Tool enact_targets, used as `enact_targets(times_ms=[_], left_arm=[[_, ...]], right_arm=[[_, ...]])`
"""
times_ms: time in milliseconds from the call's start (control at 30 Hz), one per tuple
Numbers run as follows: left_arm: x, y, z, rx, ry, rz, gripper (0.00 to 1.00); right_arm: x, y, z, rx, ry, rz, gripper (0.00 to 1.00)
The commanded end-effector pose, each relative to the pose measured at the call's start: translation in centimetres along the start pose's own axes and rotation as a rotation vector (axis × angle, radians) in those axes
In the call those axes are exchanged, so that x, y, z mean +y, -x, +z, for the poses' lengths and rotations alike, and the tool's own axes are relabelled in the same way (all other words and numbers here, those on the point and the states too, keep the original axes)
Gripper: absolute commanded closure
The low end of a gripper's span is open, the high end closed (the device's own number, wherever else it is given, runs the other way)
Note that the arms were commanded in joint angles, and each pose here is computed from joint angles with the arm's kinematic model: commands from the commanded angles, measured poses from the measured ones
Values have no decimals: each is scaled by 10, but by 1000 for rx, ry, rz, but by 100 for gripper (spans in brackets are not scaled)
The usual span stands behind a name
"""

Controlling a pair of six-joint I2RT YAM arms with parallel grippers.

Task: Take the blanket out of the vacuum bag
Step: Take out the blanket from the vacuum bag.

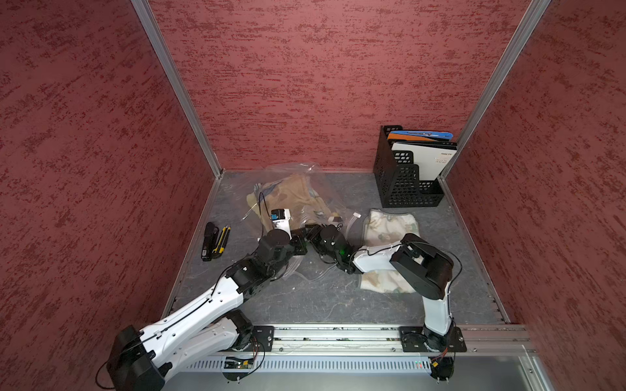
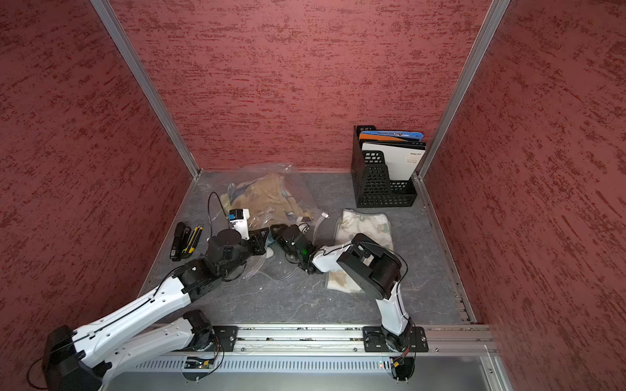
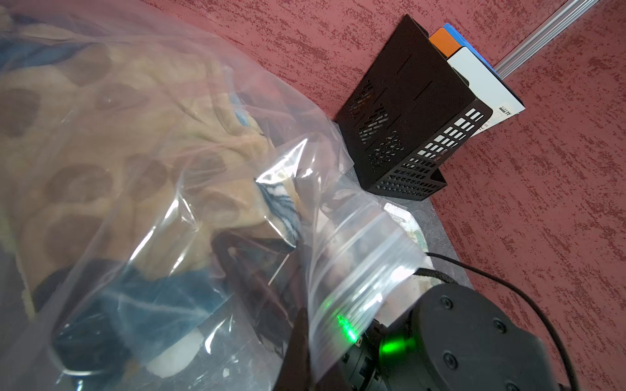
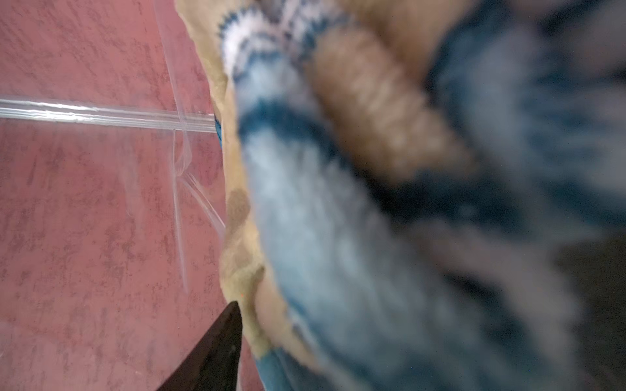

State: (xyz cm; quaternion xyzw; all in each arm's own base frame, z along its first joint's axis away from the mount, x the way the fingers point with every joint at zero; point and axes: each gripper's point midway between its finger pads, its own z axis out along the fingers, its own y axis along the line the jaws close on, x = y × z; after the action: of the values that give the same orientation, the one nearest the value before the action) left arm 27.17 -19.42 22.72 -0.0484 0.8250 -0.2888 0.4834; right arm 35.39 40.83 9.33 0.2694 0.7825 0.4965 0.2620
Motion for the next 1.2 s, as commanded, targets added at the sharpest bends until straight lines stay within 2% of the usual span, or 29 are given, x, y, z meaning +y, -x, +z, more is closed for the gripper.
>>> enact_targets(times_ms=[0, 233, 700, 867, 1000, 1167], left_arm=[[-5, 11, -4, -33, -8, 11, 100], [-5, 10, -2, -31, -6, 12, 100], [-5, 11, 1, -35, -5, 2, 100], [-5, 17, -5, -68, -12, -1, 100], [-6, 22, -10, -88, -18, 7, 100], [-6, 21, -10, -87, -24, 5, 100]], right_arm=[[13, -5, 1, 28, 55, -21, 44], [37, -15, -9, 98, 144, 2, 49], [73, -4, -20, 64, 209, -86, 53], [73, 3, -11, 68, 215, -63, 53], [58, 3, -6, 66, 170, -46, 43], [44, 2, -6, 63, 122, -47, 41]])
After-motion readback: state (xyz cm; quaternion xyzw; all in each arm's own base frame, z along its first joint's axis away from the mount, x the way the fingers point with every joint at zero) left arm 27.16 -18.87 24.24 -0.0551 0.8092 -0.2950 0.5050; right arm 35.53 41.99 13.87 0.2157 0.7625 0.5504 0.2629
